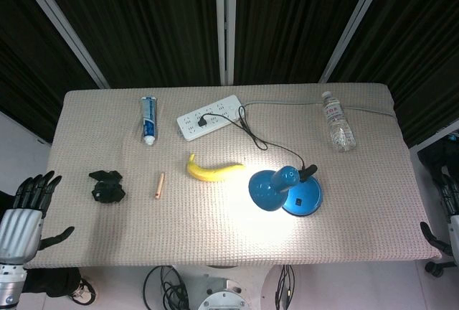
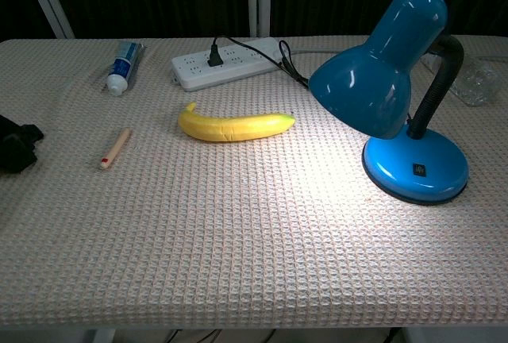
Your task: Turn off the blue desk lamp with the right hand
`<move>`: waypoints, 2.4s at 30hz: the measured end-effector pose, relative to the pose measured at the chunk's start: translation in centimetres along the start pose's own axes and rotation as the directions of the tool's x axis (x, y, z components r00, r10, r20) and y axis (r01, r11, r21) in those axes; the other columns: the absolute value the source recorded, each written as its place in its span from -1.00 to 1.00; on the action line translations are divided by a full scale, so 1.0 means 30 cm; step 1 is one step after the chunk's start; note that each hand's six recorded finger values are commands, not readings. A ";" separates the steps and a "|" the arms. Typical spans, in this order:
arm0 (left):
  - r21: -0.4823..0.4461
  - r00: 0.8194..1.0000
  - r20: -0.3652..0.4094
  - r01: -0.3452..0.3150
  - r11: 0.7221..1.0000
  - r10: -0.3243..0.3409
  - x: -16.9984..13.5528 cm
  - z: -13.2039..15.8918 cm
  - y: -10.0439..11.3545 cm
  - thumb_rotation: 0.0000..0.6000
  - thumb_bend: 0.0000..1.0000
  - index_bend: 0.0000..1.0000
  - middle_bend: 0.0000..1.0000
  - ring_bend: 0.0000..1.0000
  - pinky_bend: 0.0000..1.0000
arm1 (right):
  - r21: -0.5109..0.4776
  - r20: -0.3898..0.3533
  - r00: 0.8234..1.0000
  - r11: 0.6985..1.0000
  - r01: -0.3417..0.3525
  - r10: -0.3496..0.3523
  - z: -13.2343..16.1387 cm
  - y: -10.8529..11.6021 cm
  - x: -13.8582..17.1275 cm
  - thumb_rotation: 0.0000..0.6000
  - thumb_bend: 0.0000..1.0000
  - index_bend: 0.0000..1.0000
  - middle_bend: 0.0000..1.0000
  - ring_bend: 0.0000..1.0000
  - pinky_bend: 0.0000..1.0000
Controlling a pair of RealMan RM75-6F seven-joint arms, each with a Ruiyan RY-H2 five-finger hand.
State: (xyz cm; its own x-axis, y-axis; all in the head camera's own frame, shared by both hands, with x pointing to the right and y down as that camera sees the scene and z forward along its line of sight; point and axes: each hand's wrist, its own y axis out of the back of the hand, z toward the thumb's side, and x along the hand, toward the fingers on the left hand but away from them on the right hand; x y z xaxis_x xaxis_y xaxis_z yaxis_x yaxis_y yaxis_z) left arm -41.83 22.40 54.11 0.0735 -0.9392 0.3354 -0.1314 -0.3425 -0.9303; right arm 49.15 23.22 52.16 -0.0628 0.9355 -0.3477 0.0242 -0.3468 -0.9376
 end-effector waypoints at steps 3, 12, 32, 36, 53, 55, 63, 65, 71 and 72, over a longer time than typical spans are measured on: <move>0.000 1.000 0.003 -0.003 1.000 0.003 -0.001 0.002 0.002 1.00 -1.00 -1.00 -1.00 -1.00 -1.00 | 0.000 0.003 1.000 1.000 -0.006 0.006 -0.002 -0.008 0.002 1.00 -0.52 -1.00 -1.00 -1.00 -1.00; -0.002 1.000 0.001 -0.003 1.000 0.003 -0.005 -0.001 0.003 1.00 -1.00 -1.00 -1.00 -1.00 -1.00 | -0.007 0.000 1.000 1.000 -0.012 0.012 -0.004 -0.014 0.002 1.00 -0.52 -1.00 -1.00 -1.00 -1.00; 0.000 1.000 0.004 0.005 1.000 -0.005 0.000 0.013 -0.012 1.00 -1.00 -1.00 -1.00 -1.00 -1.00 | -0.005 -0.014 0.996 0.996 -0.085 0.085 0.004 -0.037 0.007 1.00 -0.65 -1.00 -0.46 -0.33 -0.22; -0.004 1.000 -0.002 0.007 1.000 -0.007 -0.003 0.006 -0.014 1.00 -1.00 -1.00 -1.00 -1.00 -1.00 | -0.004 -0.029 0.992 0.993 -0.121 0.121 0.016 -0.056 0.005 1.00 -0.65 -1.00 0.63 0.67 0.66; -0.003 1.000 -0.001 0.017 1.000 -0.017 -0.004 0.003 -0.023 1.00 -1.00 -1.00 -1.00 -1.00 -1.00 | 0.026 -0.169 0.958 0.973 -0.231 0.232 0.146 -0.151 -0.028 1.00 -0.01 -1.00 1.00 0.98 0.88; -0.003 1.000 -0.004 0.016 1.000 -0.016 -0.005 0.002 -0.022 1.00 -1.00 -1.00 -1.00 -1.00 -1.00 | 0.038 -0.188 0.949 0.968 -0.249 0.252 0.167 -0.166 -0.030 1.00 0.15 -1.00 1.00 0.98 0.88; -0.006 1.000 -0.015 0.019 1.000 -0.019 -0.005 -0.011 -0.023 1.00 -1.00 -1.00 -1.00 -1.00 -1.00 | 0.085 -0.279 0.903 0.945 -0.317 0.328 0.266 -0.241 -0.034 1.00 0.50 -1.00 1.00 0.98 0.88; -0.007 1.000 -0.016 0.021 1.000 -0.021 -0.004 -0.014 -0.026 1.00 -1.00 -1.00 -1.00 -1.00 -1.00 | 0.102 -0.289 0.891 0.936 -0.336 0.351 0.286 -0.263 -0.041 1.00 0.49 -1.00 1.00 0.98 0.88; -0.011 1.000 -0.020 0.021 1.000 -0.022 -0.002 -0.022 -0.027 1.00 -1.00 -1.00 -1.00 -1.00 -1.00 | 0.154 -0.325 0.840 0.900 -0.408 0.436 0.369 -0.334 -0.083 1.00 0.48 -1.00 1.00 0.98 0.88; -0.011 1.000 -0.022 0.022 1.000 -0.022 -0.002 -0.024 -0.027 1.00 -1.00 -1.00 -1.00 -1.00 -1.00 | 0.163 -0.332 0.830 0.893 -0.419 0.449 0.390 -0.347 -0.095 1.00 0.48 -1.00 1.00 0.98 0.88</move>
State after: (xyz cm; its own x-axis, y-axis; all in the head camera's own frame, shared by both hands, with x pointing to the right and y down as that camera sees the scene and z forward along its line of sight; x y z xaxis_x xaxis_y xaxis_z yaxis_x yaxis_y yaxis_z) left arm -42.43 22.74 54.95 0.0545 -0.9318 0.3588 -0.1407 -0.3630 -0.9211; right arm 37.41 23.40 62.90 0.2896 0.6425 -0.7094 -0.1145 -0.7126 -0.6922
